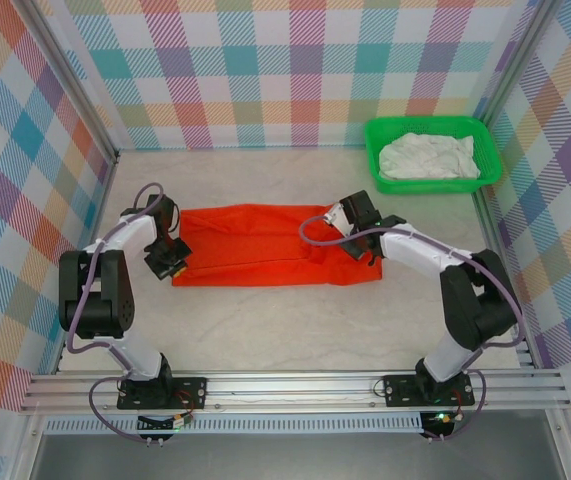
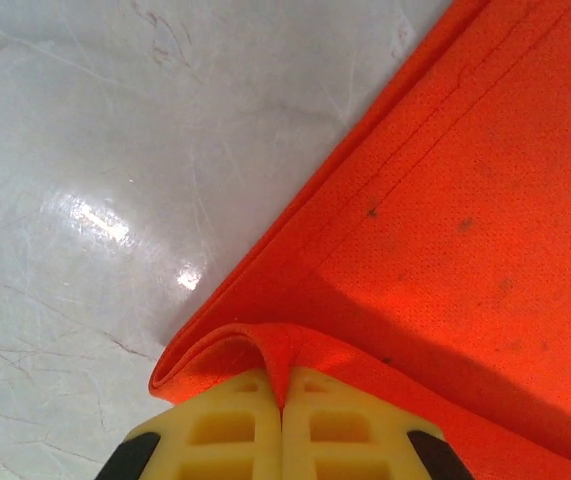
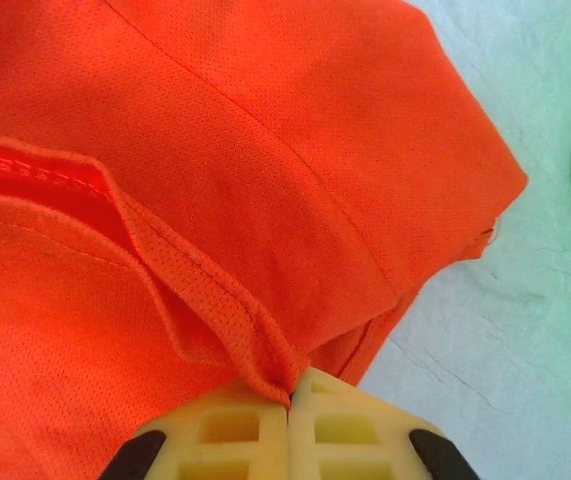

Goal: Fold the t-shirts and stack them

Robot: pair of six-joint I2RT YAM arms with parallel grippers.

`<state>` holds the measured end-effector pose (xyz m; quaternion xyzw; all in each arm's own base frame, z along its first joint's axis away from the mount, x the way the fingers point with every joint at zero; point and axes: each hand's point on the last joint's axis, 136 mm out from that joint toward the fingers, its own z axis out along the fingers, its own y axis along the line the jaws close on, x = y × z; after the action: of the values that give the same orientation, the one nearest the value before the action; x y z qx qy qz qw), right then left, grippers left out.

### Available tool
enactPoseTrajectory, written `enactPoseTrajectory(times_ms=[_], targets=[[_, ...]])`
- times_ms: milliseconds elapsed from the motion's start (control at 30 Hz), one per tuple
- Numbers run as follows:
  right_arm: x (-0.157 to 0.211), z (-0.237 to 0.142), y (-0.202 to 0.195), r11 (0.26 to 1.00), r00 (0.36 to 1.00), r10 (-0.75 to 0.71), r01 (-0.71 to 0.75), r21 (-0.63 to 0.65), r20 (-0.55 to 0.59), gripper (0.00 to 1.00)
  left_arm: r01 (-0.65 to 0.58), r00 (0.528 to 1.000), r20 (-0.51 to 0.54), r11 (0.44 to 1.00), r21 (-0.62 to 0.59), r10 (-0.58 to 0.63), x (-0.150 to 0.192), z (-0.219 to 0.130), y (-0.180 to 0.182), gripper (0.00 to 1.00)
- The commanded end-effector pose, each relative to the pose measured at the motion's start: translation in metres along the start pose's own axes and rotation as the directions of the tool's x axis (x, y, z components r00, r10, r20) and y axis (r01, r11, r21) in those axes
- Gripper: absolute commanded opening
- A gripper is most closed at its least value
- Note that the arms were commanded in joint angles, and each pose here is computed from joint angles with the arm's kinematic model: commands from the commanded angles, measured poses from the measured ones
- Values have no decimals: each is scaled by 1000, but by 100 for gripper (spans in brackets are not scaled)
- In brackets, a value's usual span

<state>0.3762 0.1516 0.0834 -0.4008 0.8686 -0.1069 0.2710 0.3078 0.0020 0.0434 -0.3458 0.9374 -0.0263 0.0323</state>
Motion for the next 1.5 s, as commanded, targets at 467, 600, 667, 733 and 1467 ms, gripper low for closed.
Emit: enactPoseTrajectory(times_ms=[467, 600, 667, 733, 1467], targets=[[-24, 13, -49, 890, 883, 453, -457, 5, 125, 33, 86, 991, 98, 994, 67, -92, -26, -24, -2, 60], [-26, -2, -44, 862, 849, 506, -505, -51, 149, 35, 85, 985, 140, 993, 78, -96, -27, -37, 1, 73], [-25, -13, -38, 852, 838, 523, -516, -87, 157, 35, 83, 982, 165, 993, 82, -96, -26, -46, 5, 78], [-22, -24, -34, 838, 821, 546, -533, -116, 169, 35, 81, 977, 188, 993, 89, -97, -25, -54, 9, 81], [43, -39, 49, 507, 556, 753, -831, -228, -352, 12, -151, 987, 92, 968, 201, 135, -17, -39, -56, 6]])
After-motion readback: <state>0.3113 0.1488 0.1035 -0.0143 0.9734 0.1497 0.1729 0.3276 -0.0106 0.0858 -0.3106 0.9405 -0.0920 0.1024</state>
